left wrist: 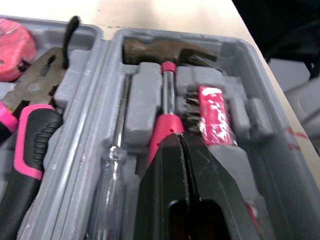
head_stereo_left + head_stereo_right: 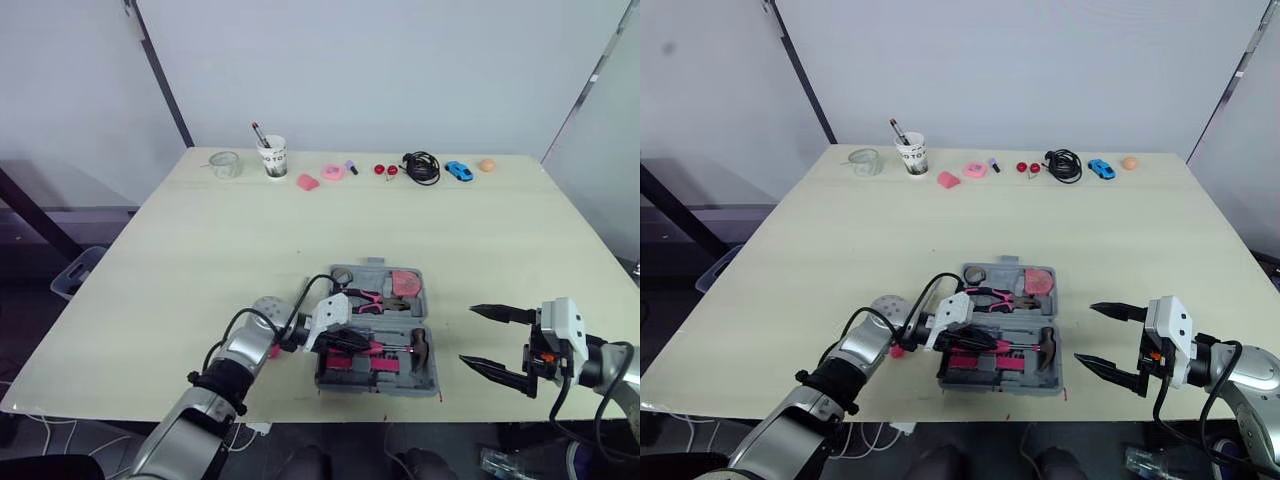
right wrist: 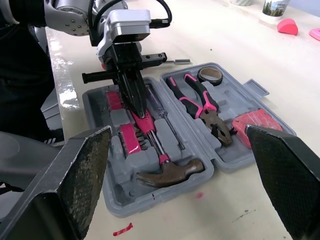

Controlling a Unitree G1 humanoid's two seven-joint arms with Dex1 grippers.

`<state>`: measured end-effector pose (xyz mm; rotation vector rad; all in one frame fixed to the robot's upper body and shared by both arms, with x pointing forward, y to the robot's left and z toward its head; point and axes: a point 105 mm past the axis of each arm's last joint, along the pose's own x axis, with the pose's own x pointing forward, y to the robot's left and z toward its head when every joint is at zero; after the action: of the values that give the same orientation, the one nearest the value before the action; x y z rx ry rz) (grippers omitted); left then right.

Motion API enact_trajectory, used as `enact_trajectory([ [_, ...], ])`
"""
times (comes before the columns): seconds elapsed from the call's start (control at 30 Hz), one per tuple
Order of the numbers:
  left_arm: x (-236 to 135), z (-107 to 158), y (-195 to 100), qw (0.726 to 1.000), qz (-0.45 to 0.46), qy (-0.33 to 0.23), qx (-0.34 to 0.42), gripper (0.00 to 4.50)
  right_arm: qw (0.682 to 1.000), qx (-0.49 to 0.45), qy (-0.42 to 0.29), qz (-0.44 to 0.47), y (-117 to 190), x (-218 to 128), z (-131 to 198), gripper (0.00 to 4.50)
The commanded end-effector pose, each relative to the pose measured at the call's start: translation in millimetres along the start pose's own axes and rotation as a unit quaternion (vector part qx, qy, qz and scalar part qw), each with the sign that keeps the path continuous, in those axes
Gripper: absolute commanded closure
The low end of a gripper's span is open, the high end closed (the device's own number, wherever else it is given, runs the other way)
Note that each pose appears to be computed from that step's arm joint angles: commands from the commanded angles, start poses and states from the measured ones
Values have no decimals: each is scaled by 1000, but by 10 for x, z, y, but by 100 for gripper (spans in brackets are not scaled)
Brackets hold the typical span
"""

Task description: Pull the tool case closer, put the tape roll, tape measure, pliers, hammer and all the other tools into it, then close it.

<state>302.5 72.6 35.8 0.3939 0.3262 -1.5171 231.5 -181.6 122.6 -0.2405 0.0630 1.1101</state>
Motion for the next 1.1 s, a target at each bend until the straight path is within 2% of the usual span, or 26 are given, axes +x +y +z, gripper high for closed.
enact_trajectory([
  [0.03,-74,78,-20,1000,2,-29,-2,445,1000,-6,-13,-4,-13,0,50,0],
  [0.27,-427,454,107,988,81,-129,3,445,998,15,-30,-55,-116,0,-26,0],
  [0.4,-778,563,158,964,172,-203,-21,445,994,32,-22,-99,-220,-43,-144,0],
  [0.53,-979,525,101,948,227,-220,-40,445,988,38,-30,-148,-355,-96,-197,0],
  [0.63,-1165,304,-33,937,281,-197,-60,445,982,46,-28,-179,-419,-173,-273,0],
  [0.7,-1298,164,-94,926,318,-188,-76,407,980,49,-22,-189,-415,-221,-326,0],
  [0.8,-1567,-93,-233,901,387,-166,-103,298,972,61,-18,-226,-431,-345,-408,0],
  [0.93,-1797,-295,-390,874,448,-141,-123,101,966,67,-7,-250,-395,-465,-503,0],
  [0.97,-1831,-345,-444,870,456,-134,-131,72,964,70,-5,-255,-377,-492,-525,0],
  [1.0,-1854,-384,-504,867,461,-130,-139,24,963,74,-3,-258,-355,-516,-542,0],
  [1.03,-1870,-409,-545,864,465,-127,-144,6,963,76,-2,-260,-338,-531,-552,0],
  [1.1,-1894,-451,-620,862,470,-118,-151,6,961,79,1,-266,-304,-565,-575,0],
])
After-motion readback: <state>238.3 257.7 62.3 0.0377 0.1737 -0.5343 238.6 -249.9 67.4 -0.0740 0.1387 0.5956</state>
